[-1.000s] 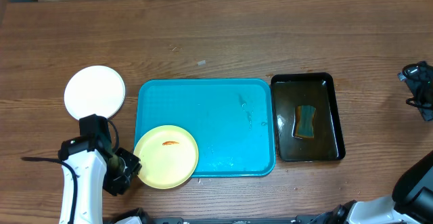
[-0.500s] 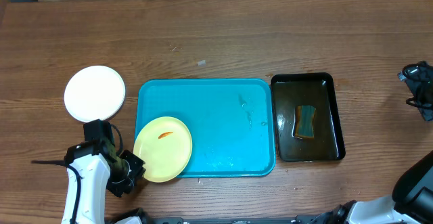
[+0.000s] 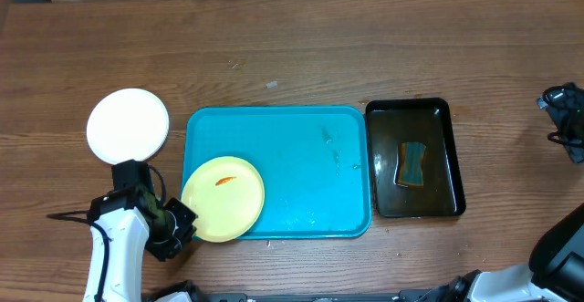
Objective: Clean dirty plates on tray and stack at the side
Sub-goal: 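Grip the yellow plate rim with the left gripper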
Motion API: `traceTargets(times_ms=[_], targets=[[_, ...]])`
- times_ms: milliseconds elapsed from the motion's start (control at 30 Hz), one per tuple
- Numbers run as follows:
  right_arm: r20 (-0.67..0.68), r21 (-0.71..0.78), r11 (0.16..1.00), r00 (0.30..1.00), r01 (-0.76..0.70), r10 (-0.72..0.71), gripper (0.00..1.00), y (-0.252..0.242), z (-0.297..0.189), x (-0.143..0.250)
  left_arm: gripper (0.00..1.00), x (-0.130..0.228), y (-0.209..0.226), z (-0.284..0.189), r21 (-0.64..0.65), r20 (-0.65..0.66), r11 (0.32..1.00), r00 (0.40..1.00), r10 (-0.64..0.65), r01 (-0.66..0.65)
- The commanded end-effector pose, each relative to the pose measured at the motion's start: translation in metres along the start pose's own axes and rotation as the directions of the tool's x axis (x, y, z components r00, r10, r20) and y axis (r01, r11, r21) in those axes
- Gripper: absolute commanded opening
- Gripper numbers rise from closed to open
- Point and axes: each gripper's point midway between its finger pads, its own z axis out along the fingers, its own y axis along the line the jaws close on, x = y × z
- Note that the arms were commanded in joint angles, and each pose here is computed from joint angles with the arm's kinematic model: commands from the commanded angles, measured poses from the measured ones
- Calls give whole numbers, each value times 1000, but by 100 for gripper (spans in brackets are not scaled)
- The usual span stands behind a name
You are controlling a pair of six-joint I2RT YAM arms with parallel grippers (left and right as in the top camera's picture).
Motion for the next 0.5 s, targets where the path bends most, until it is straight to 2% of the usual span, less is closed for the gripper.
traceTargets(times_ms=[0,67,100,133,333,467], targets=[[19,-12,1000,1000,-2,2,100,3,-4,-7,15,10,-14,2,87,-48,989,991,122,-118],[19,-12,1000,1000,-2,2,100,3,-4,-7,25,16,-27,-1,171,-58,961,972,229,-216],[19,-12,1000,1000,-2,2,100,3,-4,-7,39,22,-39,-5,245,-60,926,949,309,-286],[19,-12,1000,1000,-2,2,100,3,-4,-7,44,23,-41,-6,257,-63,923,948,313,-288],[19,-12,1000,1000,-2,2,100,3,-4,-7,51,23,-39,-14,237,-75,931,950,304,-279],[19,-12,1000,1000,-2,2,100,3,-4,-7,51,17,-37,-17,205,-58,941,956,286,-269]])
